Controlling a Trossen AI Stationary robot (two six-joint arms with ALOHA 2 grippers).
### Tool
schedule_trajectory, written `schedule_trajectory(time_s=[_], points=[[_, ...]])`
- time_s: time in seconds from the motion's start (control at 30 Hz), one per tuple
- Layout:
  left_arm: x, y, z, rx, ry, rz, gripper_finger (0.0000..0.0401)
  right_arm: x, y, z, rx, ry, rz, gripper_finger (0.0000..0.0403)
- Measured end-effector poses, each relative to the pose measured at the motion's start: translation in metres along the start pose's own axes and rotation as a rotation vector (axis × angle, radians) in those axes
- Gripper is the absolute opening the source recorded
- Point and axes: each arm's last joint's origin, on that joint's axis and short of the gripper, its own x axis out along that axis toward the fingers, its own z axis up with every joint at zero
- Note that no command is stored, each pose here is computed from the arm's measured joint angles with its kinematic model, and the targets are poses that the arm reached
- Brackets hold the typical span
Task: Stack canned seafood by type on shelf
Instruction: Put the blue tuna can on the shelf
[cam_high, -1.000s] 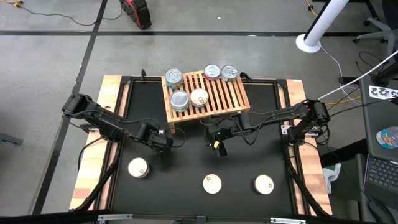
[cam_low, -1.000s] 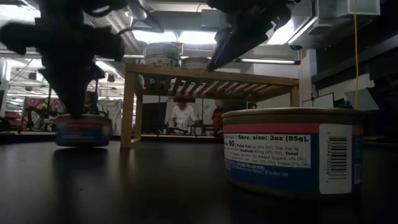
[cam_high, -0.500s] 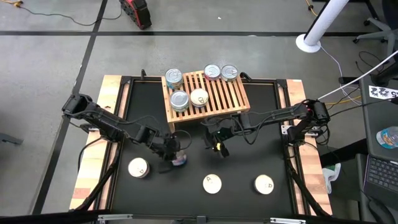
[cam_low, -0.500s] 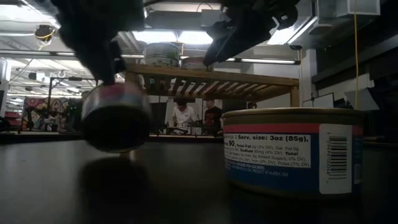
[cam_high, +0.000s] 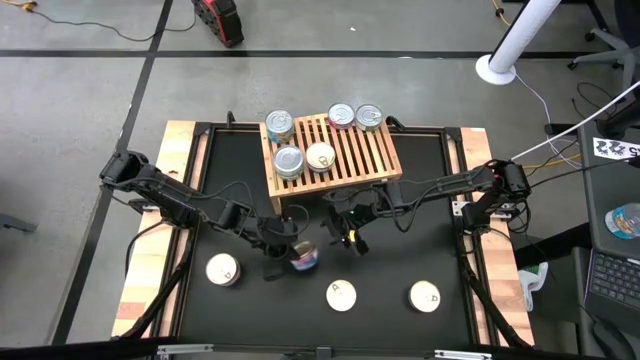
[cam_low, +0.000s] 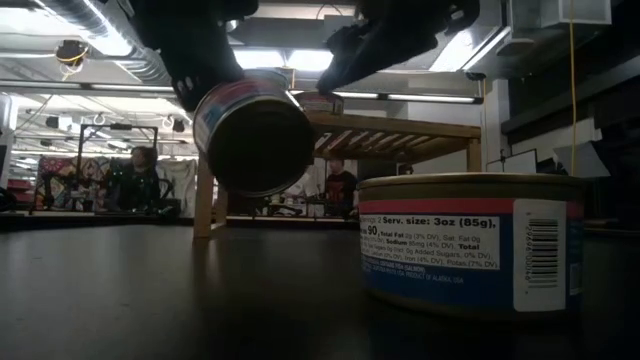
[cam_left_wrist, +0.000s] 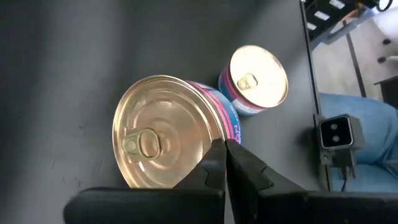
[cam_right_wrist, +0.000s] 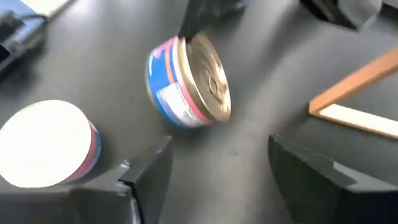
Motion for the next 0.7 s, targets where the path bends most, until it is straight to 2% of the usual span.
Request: schedule_trajectory(time_s=[0.23, 0.53, 0.7], points=[[0.0, 0.003, 0.002, -0.009, -0.015, 0.019, 0.0, 0.0, 0.001, 0.005, -0.01, -0.069, 0.057, 0.0301], [-0.001, 0.012, 0.011, -0.034, -0.058, 0.033, 0.0, 0.0, 0.003, 0.009, -0.028, -0.103, 0.08, 0.0305], [-0.001, 0.015, 0.018, -0.047, -0.106, 0.024, 0.0, 0.002, 0.013, 0.012, -0.106, -0.105, 0.086, 0.0305]])
